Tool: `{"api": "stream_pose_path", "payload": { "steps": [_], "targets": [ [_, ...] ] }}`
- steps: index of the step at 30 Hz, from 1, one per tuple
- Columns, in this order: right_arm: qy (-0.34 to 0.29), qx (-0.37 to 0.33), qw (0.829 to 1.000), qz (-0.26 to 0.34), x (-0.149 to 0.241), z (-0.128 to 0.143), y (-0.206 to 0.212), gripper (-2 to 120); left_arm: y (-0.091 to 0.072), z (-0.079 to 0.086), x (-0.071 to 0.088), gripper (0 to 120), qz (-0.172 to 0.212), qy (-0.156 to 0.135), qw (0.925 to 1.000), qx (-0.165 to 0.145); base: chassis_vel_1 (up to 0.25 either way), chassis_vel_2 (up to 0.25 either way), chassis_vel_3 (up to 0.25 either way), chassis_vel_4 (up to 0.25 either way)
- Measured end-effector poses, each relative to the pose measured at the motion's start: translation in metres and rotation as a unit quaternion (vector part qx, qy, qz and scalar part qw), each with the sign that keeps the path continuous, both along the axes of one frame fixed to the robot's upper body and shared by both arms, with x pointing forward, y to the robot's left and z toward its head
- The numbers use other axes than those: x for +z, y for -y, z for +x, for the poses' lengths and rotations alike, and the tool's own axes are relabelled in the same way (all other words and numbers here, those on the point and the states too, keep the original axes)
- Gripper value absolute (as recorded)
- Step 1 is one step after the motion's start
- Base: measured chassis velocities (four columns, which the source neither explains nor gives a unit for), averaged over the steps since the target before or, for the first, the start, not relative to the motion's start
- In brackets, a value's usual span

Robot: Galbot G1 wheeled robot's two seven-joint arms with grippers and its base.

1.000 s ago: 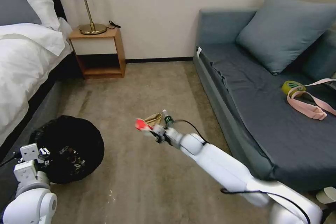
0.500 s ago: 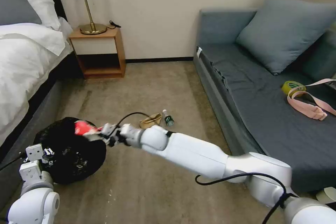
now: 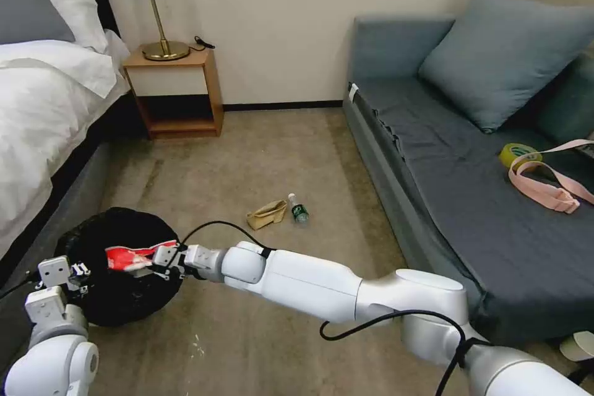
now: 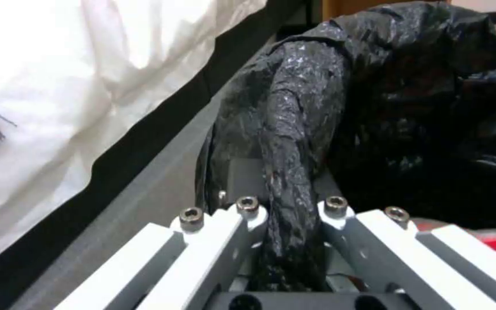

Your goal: Pick up the trash bin, then pick up the garbage on the floor and place it into the trash bin.

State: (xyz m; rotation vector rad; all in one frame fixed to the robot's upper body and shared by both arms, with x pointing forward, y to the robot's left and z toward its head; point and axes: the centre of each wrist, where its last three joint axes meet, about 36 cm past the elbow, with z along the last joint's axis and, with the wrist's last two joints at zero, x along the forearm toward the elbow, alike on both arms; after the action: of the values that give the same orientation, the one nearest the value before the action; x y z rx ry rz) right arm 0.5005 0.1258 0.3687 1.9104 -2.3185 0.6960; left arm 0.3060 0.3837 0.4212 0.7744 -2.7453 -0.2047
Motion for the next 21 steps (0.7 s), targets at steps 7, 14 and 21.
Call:
{"api": "stream_pose_path", "payload": {
  "steps": [7,14,21],
  "targets": [
    [-0.007,-0.003,1.000,0.018,0.017,-0.003,-0.005,63,-0.004,0.003,-0.016,4,-0.010,-0.017,0.9997,0.011,0.000,0.000,0.000,0.000],
    [0.007,-0.045,0.998,0.049,0.035,0.005,-0.001,87,-0.009,0.002,-0.021,4,-0.010,-0.020,0.9996,0.018,0.000,0.000,0.000,0.000],
    [0.000,-0.191,0.978,0.080,0.055,0.059,0.084,100,-0.037,-0.002,-0.027,4,0.010,-0.015,0.9989,0.044,0.000,0.000,0.000,0.000]
  ]
}}
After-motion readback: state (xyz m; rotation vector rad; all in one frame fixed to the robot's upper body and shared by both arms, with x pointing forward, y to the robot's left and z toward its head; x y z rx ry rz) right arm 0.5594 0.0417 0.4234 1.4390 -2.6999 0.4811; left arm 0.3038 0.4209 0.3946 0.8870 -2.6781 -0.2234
